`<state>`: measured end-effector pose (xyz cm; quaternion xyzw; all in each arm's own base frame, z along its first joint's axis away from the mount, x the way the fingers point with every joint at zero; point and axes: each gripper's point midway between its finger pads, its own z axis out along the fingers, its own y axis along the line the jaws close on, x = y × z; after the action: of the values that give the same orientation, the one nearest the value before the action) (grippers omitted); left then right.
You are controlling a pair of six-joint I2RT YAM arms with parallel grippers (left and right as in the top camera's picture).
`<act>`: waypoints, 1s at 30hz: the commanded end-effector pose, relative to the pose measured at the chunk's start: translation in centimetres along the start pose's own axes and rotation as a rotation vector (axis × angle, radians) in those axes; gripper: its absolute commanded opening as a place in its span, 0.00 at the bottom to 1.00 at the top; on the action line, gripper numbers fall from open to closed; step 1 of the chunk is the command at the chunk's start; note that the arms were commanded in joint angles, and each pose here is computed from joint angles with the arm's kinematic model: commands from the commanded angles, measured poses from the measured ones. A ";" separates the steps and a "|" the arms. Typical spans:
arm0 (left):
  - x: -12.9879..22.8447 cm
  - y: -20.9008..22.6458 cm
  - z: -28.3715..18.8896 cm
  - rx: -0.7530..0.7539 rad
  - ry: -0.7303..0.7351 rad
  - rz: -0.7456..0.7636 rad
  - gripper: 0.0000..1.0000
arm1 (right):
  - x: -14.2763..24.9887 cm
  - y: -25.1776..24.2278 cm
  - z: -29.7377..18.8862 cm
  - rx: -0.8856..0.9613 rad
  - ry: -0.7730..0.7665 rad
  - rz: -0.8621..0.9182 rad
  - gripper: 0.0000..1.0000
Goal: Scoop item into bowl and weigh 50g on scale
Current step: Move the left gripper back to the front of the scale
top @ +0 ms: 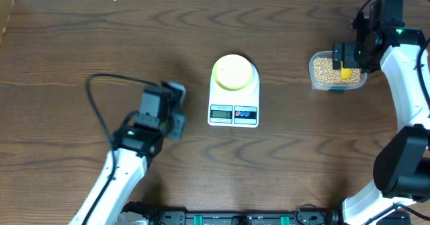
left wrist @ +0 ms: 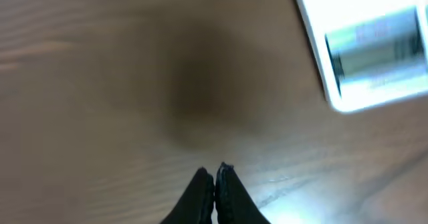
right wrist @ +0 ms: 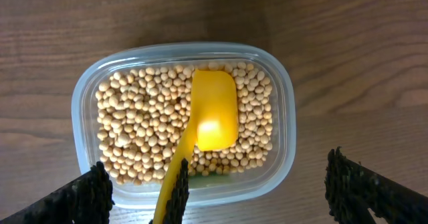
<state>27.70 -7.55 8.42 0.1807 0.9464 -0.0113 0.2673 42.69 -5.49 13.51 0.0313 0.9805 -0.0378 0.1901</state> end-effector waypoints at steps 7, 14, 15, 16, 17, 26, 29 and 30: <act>2.3 -6.2 3.6 0.375 0.062 0.354 0.08 | 0.2 -0.7 0.2 0.013 0.007 0.017 0.99; 0.1 -6.2 3.9 0.401 0.087 0.479 0.07 | 0.2 -0.7 0.2 0.013 0.007 0.017 0.99; 0.1 -6.3 3.9 0.414 0.111 0.502 0.07 | 0.2 -0.7 0.2 0.013 0.007 0.017 0.99; 0.2 -6.4 3.9 0.424 0.126 0.526 0.07 | 0.2 -0.7 0.2 0.013 0.007 0.017 0.99; 0.2 -6.6 4.0 0.433 0.135 0.551 0.07 | 0.2 -0.7 0.2 0.013 0.007 0.017 0.99; 1.0 -7.1 6.3 0.357 0.199 0.862 0.07 | 0.2 -0.7 0.2 0.013 0.007 0.017 0.99; 1.7 -7.3 6.8 0.363 0.226 0.870 0.08 | 0.2 -0.7 0.2 0.013 0.007 0.017 0.99; 1.8 -7.3 6.9 0.365 0.233 0.869 0.10 | 0.2 -0.7 0.2 0.013 0.007 0.017 0.99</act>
<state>26.68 -15.19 1.51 0.5843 0.8006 -0.0683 0.1139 42.69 -5.50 13.51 0.0315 0.9805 -0.0380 0.1901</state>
